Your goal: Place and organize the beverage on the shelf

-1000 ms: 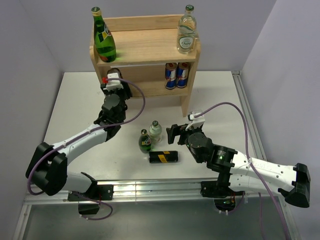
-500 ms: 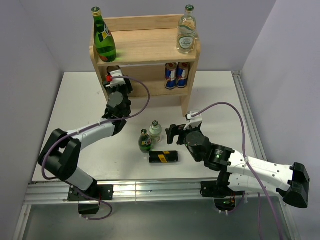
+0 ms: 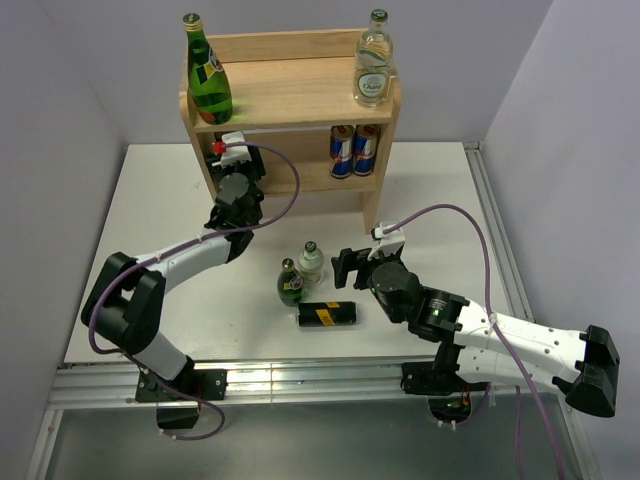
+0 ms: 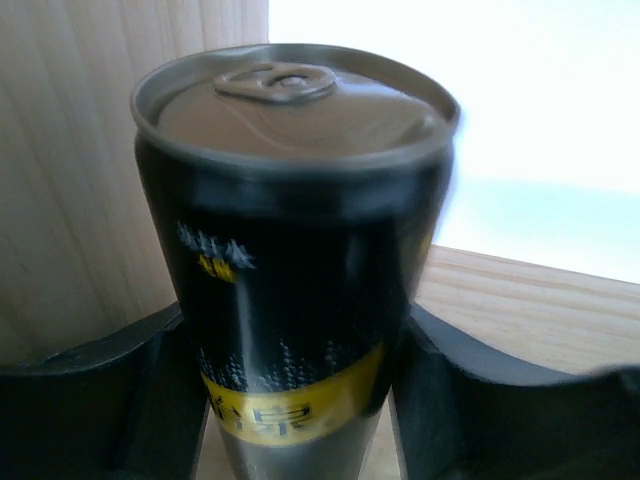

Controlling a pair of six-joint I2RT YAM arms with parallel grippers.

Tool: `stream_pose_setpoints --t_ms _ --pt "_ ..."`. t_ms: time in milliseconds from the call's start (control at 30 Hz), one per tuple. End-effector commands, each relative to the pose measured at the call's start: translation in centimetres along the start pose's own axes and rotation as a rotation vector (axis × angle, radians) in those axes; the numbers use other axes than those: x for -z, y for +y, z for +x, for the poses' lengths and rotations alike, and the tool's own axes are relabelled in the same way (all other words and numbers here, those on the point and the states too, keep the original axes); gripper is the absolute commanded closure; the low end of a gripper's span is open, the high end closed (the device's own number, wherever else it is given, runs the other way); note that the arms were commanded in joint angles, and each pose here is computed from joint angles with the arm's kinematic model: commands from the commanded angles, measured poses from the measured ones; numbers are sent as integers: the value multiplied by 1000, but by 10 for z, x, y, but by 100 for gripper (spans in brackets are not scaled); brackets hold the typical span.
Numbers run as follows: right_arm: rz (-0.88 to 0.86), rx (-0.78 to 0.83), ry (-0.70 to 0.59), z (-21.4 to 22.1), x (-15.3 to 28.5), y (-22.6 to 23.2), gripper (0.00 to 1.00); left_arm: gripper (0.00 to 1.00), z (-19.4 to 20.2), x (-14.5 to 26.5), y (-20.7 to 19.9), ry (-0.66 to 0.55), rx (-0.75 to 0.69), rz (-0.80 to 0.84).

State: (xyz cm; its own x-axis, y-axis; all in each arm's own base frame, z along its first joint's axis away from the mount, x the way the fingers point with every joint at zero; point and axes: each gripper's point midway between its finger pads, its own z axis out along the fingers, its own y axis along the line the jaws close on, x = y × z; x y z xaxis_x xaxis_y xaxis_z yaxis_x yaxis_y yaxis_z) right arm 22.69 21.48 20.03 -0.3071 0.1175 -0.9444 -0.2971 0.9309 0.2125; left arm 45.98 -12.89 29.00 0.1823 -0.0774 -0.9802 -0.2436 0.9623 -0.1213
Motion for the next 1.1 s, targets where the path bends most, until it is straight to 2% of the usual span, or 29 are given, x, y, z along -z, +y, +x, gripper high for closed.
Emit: stream_pose_setpoints --t_ms 0,100,267,300,433,533,800,1067 --pt "-12 -40 -38 -11 0 2 0 27 -5 -5 4 17 68 -6" --pt "-14 -43 -39 -11 1 3 0 18 -3 -3 6 25 66 -9" --pt "-21 -51 -43 -13 2 3 0 13 2 1 9 42 60 -7" --pt "-19 -52 -44 -13 2 3 0 7 1 2 10 41 62 -10" --pt "-22 -58 -46 -14 3 3 0 6 -3 7 13 44 70 -4" --pt "-21 -60 -42 -12 4 2 0 1 -8 16 13 72 38 17" --pt "-27 -67 -40 -12 5 2 0 1 -31 45 18 97 49 116" --pt "-34 -78 -41 -13 7 2 0 1 -34 62 19 154 26 191"
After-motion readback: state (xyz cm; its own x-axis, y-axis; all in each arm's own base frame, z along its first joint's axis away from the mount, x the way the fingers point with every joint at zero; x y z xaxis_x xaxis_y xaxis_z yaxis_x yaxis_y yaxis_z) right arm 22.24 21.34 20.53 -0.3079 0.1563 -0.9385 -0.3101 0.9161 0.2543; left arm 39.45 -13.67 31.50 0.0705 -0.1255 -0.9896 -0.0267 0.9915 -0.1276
